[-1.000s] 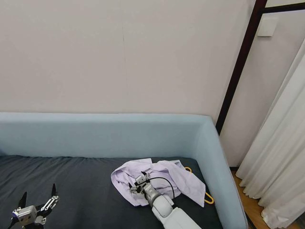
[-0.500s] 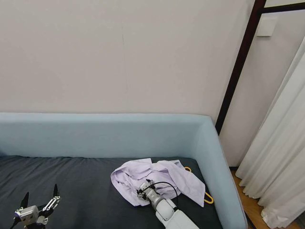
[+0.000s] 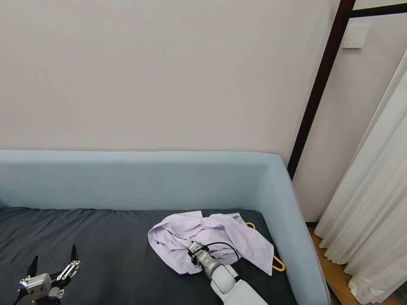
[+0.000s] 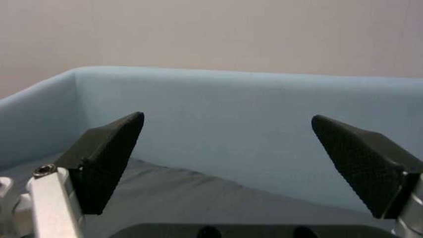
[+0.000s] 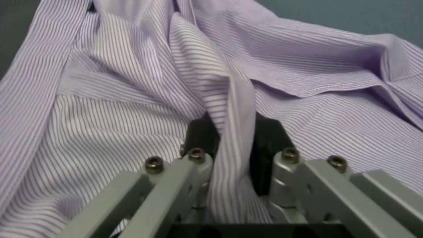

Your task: Pick up the clothes from the sofa and hang them on the clothes hanger.

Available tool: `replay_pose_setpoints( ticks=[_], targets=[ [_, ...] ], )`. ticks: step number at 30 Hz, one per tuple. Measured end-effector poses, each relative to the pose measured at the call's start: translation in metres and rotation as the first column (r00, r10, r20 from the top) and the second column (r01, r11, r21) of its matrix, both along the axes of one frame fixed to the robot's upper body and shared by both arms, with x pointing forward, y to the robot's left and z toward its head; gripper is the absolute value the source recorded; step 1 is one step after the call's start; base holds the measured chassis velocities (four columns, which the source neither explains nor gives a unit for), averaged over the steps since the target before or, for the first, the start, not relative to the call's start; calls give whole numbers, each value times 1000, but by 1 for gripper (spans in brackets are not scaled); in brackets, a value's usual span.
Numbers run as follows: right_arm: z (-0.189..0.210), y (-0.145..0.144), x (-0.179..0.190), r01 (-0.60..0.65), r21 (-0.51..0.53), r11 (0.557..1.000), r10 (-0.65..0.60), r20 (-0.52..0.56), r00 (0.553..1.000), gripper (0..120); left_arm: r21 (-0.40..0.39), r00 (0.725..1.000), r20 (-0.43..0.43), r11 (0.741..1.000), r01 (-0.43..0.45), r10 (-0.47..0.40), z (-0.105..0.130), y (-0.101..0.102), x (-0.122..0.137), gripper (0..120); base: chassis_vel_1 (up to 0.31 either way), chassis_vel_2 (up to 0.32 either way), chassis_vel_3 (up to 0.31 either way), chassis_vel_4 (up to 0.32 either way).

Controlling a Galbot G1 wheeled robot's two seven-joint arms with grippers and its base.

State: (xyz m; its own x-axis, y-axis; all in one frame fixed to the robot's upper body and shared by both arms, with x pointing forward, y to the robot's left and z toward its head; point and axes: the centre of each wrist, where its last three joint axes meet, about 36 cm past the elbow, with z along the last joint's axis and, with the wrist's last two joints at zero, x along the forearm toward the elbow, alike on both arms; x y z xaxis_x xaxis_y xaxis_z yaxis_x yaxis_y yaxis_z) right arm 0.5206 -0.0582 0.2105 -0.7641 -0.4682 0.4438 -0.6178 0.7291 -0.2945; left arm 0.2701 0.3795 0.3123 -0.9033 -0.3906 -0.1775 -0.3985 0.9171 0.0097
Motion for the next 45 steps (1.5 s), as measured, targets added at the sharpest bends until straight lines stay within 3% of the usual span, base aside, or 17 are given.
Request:
replay_pose_setpoints(
  ticks=[3, 4, 5, 7, 8, 11, 13, 14, 19, 26, 28, 31, 36, 40, 45],
  targets=[
    [7, -4, 0, 31, 128, 991, -30, -6, 1000, 1, 1, 1000, 2, 1000, -1, 1, -1, 1, 1, 100, 0, 0, 0, 0],
    [7, -4, 0, 31, 128, 991, -30, -6, 1000, 1, 1, 1000, 2, 1000, -1, 1, -1, 1, 1, 100, 0, 0, 0, 0],
    [12, -5, -1, 43, 219, 975, -40, -15, 999, 0, 0, 1000, 3, 1000, -2, 2, -1, 2, 2, 100, 0, 0, 0, 0],
    [26, -8, -2, 44, 405, 913, -38, -23, 999, 0, -2, 1000, 3, 1000, -2, 2, -3, 3, 5, 100, 0, 0, 0, 0],
    [26, -8, -2, 44, 405, 913, -38, -23, 999, 0, -2, 1000, 3, 1000, -2, 2, -3, 3, 5, 100, 0, 0, 0, 0],
    [52, -12, -4, 43, 599, 800, -42, -16, 999, 0, -10, 1000, 4, 1000, 2, -2, -6, 2, 9, 100, 0, 0, 0, 0],
    [64, -14, -5, 47, 651, 757, -49, -15, 999, 0, -15, 1000, 4, 1000, 4, -4, -7, 1, 11, 100, 0, 0, 0, 0],
    [64, -14, -5, 47, 651, 757, -49, -15, 999, 0, -15, 1000, 4, 1000, 4, -4, -7, 1, 11, 100, 0, 0, 0, 0],
    [104, -28, -21, 63, 766, 640, -72, -22, 997, 0, -30, 1000, 0, 999, 13, -13, -12, -2, 17, 100, 0, 0, 0, 0],
    [134, -41, -46, 88, 808, 582, -97, -38, 995, 0, -42, 1000, -3, 999, 23, -23, -17, -5, 24, 100, 0, 0, 0, 0],
    [157, -52, -71, 117, 821, 559, -129, -53, 990, 0, -48, 1000, -4, 998, 30, -30, -20, -7, 29, 100, 0, 0, 0, 0],
    [175, -64, -98, 163, 809, 564, -174, -77, 982, 0, -57, 999, -1, 998, 41, -41, -23, -11, 37, 100, 0, 0, 0, 0],
    [181, -87, -133, 275, 733, 623, -282, -117, 952, 0, -68, 998, -2, 996, 57, -57, -28, -18, 45, 100, 0, 0, 0, 0],
    [119, -122, -170, 465, 479, 744, -461, -135, 877, 0, -77, 997, -4, 994, 76, -76, -33, -25, 52, 100, 0, 0, 0, 0],
    [38, -140, -202, 569, 214, 794, -557, -122, 822, 0, -76, 996, -1, 993, 90, -90, -32, -29, 57, 100, 0, 0, 0, 0]
  ],
)
